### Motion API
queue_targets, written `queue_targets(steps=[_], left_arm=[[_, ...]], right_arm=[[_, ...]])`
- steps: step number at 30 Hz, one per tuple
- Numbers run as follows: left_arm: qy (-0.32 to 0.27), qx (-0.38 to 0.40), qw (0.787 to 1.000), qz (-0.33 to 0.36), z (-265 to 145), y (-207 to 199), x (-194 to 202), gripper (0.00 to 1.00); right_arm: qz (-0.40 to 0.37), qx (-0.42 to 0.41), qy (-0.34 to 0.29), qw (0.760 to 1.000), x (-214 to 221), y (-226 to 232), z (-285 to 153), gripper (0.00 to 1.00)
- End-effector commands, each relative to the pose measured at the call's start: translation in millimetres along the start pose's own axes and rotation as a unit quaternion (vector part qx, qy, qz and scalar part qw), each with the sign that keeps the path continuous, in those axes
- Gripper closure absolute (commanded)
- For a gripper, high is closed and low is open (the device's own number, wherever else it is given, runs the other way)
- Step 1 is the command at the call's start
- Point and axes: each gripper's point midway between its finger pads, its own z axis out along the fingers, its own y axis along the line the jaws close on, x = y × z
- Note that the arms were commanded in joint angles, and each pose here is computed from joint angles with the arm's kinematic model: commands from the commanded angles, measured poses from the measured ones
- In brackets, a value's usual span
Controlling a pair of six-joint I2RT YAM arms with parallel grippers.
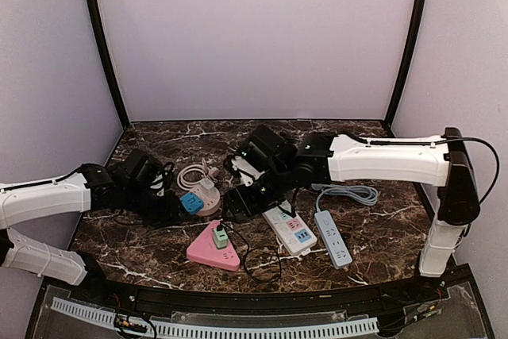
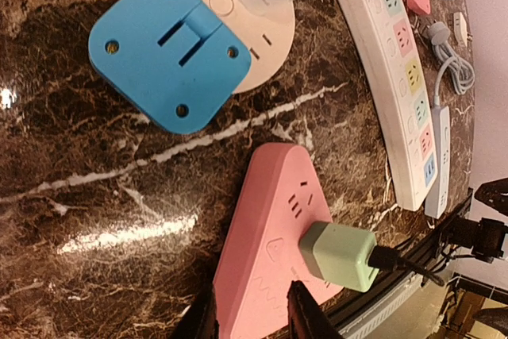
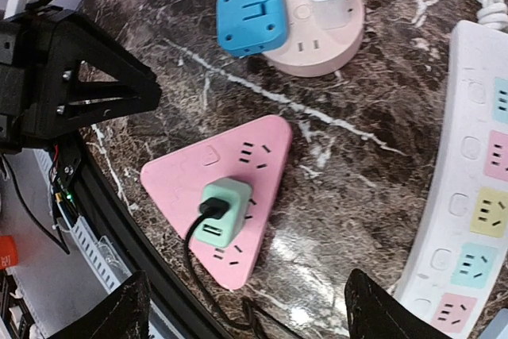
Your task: Pull the plug off the socket
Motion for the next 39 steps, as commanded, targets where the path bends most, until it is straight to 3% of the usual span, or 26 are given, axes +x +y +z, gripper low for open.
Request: queue_targets(steps=[1,13,25,32,35,39], left_arm=[[0.041,0.037,0.998,-0.012,2.2,1.7,28.5,0.7],[0.093,0.045,0.995,-0.002,21.6,0.1,66.8,0.7],[0.118,0.033,0.992,0.012,38.2,-5.3,66.9,0.68],[0.124,0.04,0.991,0.022,47.2,-19.3,58.2,0.68],[0.131,0.035,0.99,0.026,52.9,-19.7,57.8,0.67],[0.134,0.043,0.99,0.03,55.8,-26.7,55.0,0.67]], right_arm=[[-0.002,0.018,0.031,0.999,14.1,15.4,17.5,0.19],[-0.011,0.02,0.075,0.997,25.9,29.8,60.8,0.25],[-0.011,0.013,0.098,0.995,32.9,31.0,75.6,0.45],[-0.019,0.017,0.11,0.994,34.5,29.9,82.2,0.47],[-0.022,0.024,0.107,0.994,33.1,28.1,83.4,0.52],[-0.025,0.039,0.103,0.994,28.7,24.4,81.6,0.65]])
